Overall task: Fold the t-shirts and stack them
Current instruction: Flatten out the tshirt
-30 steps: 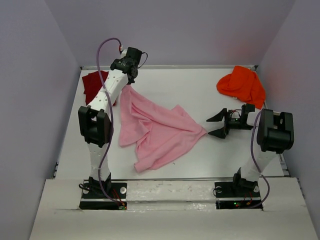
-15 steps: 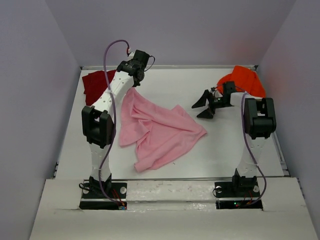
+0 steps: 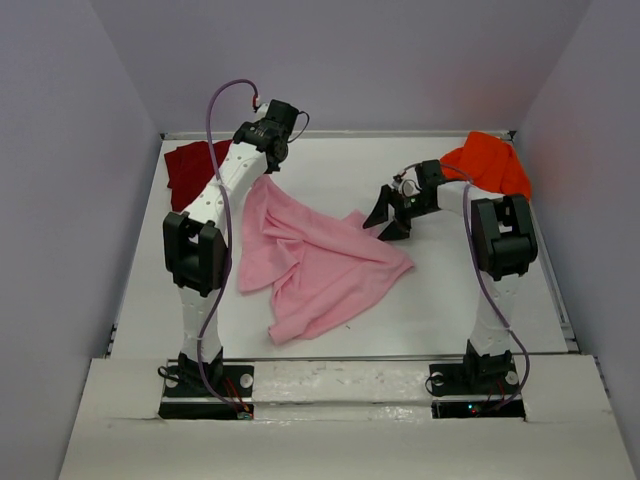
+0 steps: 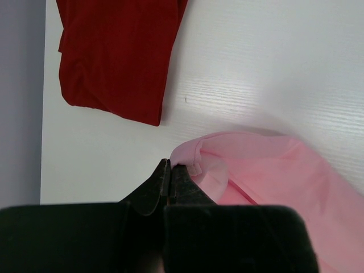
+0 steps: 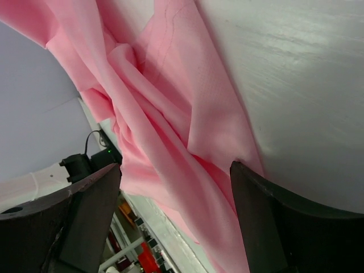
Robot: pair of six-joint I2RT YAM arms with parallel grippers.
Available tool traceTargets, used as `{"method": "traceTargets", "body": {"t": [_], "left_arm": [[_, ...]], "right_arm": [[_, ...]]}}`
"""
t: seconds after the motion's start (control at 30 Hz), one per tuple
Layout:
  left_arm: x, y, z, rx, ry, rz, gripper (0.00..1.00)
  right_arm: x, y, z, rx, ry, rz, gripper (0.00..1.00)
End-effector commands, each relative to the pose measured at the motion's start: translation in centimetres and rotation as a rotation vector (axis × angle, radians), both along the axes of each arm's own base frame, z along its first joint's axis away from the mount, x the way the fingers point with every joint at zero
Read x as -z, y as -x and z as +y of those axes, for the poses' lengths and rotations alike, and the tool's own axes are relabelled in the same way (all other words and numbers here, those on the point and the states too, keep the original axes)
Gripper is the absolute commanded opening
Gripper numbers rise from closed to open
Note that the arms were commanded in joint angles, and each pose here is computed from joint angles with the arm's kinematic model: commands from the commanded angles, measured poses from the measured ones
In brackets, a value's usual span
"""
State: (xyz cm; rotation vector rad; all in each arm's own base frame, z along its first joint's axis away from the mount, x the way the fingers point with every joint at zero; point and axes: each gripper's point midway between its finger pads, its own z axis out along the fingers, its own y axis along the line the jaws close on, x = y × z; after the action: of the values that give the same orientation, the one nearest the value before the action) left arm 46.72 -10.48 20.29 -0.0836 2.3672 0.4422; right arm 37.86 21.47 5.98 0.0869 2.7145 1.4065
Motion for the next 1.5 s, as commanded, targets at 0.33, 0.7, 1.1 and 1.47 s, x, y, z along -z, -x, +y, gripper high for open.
{"method": "traceTargets", "body": {"t": [0.33, 0.7, 1.1, 1.47], "left_arm": [[-1.4, 0.3, 0.6, -0.004, -0.001, -0.043, 0.02], [-1.1, 0.5, 0.4, -0.003, -0.004, -0.039, 0.02], [-0.9, 0.5, 0.4, -0.001, -0.003, -0.037, 0.02], [-1.0, 0.3, 0.3, -0.002, 0.001, -0.043, 0.02]], "right_arm": [[-3.6, -5.7, -0.7, -0.109, 0.097, -0.418, 0.89], [-1.2, -8.9, -0.6, -0.198, 0.193, -0.535, 0.89], [2.9, -5.5, 2.2, -0.292, 0.208, -0.467, 0.85], [5.0, -1.9, 4.1, -0.355, 0.257, -0.403, 0.43]]}}
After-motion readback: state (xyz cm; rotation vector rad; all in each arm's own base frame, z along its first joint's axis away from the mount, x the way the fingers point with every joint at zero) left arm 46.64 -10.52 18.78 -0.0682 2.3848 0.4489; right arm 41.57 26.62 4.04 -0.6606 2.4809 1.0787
